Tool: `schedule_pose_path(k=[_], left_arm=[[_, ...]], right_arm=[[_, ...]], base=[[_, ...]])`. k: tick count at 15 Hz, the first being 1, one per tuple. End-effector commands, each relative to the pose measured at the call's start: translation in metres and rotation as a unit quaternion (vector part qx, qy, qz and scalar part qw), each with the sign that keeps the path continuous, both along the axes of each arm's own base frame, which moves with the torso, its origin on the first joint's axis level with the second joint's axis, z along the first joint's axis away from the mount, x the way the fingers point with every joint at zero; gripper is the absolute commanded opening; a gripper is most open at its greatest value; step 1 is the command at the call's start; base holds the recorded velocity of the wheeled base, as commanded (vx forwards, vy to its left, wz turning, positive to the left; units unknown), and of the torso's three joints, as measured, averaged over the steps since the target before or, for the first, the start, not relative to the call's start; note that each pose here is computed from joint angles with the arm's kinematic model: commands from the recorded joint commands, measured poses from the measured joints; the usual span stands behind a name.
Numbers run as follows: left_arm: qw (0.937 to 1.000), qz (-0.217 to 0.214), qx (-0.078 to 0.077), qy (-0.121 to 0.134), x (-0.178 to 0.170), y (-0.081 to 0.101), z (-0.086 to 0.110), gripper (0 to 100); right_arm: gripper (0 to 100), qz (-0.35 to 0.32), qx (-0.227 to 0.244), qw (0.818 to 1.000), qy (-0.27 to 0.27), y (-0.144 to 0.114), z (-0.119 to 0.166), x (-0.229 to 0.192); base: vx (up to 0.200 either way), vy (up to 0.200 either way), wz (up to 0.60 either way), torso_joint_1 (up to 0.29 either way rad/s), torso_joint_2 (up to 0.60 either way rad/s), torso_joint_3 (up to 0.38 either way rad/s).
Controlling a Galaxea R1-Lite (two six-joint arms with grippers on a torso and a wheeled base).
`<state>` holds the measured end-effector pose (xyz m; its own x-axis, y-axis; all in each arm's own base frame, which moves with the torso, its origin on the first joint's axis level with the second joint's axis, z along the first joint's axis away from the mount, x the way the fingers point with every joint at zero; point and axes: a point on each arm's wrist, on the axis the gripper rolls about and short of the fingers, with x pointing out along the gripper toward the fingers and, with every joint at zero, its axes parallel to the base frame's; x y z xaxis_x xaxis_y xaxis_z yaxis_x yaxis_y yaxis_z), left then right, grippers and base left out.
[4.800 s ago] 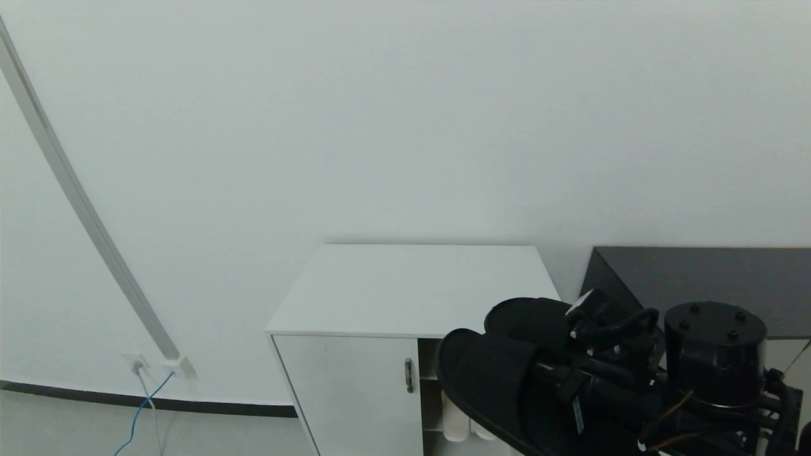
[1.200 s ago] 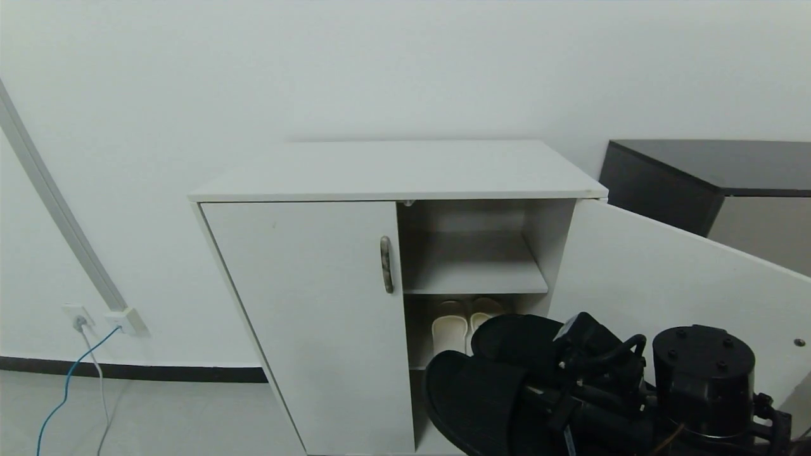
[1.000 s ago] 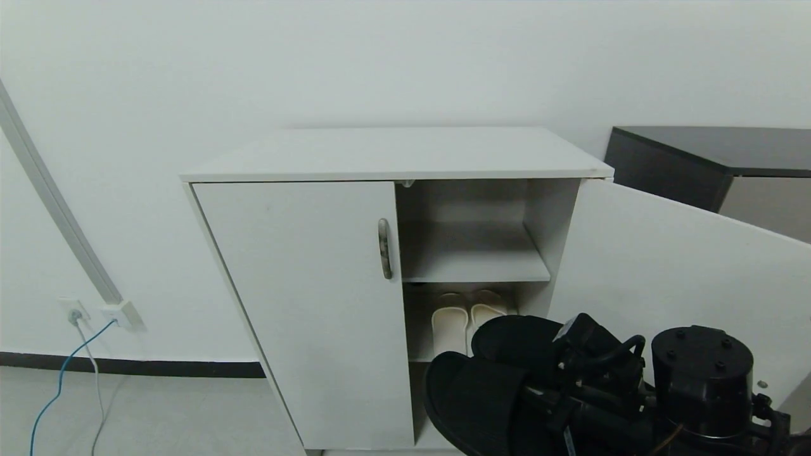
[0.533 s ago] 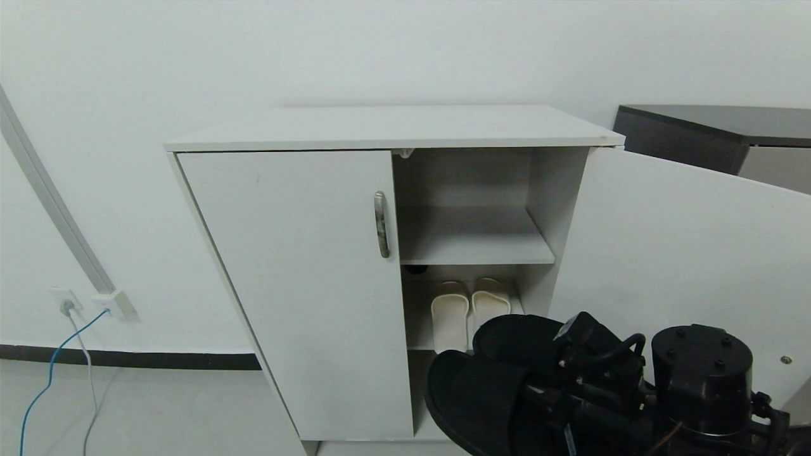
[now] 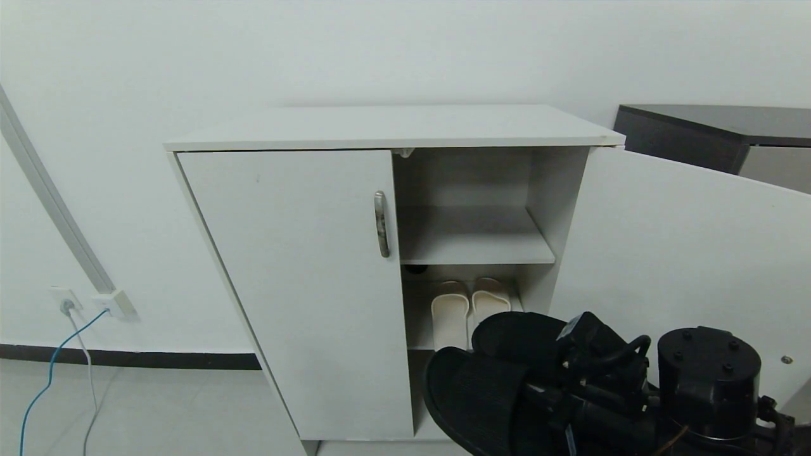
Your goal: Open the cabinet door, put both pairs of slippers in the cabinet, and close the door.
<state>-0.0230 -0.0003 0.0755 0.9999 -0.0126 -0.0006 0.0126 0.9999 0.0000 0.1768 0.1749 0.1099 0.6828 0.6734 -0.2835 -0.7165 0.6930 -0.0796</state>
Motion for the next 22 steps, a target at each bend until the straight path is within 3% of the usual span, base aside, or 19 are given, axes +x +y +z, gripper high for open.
schedule_pose_path(k=[1,4,8,10,12,15,19,22], left_arm=[[1.0,0.0,0.0,0.0,0.0,0.0,0.0,0],[1.0,0.0,0.0,0.0,0.0,0.0,0.0,0],[1.0,0.0,0.0,0.0,0.0,0.0,0.0,0],[1.0,0.0,0.0,0.0,0.0,0.0,0.0,0],[1.0,0.0,0.0,0.0,0.0,0.0,0.0,0],[1.0,0.0,0.0,0.0,0.0,0.0,0.0,0],[1.0,0.0,0.001,0.0,0.0,0.0,0.0,0],[1.0,0.0,0.001,0.0,0.0,0.0,0.0,0]], right_arm=[[0,0.0,-0.002,1.0,0.002,0.0,-0.001,0.0],[0,0.001,-0.003,1.0,0.004,0.0,-0.002,0.0],[0,-0.005,-0.003,1.0,0.003,0.002,-0.004,0.001],[0,-0.072,0.011,0.997,-0.003,0.017,-0.001,0.006],[0,-0.178,0.038,0.983,0.002,0.049,-0.008,0.008],[0,-0.232,0.041,0.972,0.001,0.08,-0.02,0.006],[0,-0.312,0.044,0.949,0.011,0.094,-0.012,0.02],[0,-0.339,0.042,0.94,0.025,0.095,0.01,0.027]], base=[[0.0,0.0,0.0,0.0,0.0,0.0],[0.0,0.2,0.0,0.001,0.0,0.002],[0.0,0.0,0.0,-0.009,0.08,0.08],[0.0,0.0,0.0,0.0,0.0,0.0],[0.0,0.0,0.0,0.0,0.0,0.0],[0.0,0.0,0.0,0.0,0.0,0.0],[0.0,0.0,0.0,0.0,0.0,0.0],[0.0,0.0,0.0,0.0,0.0,0.0]])
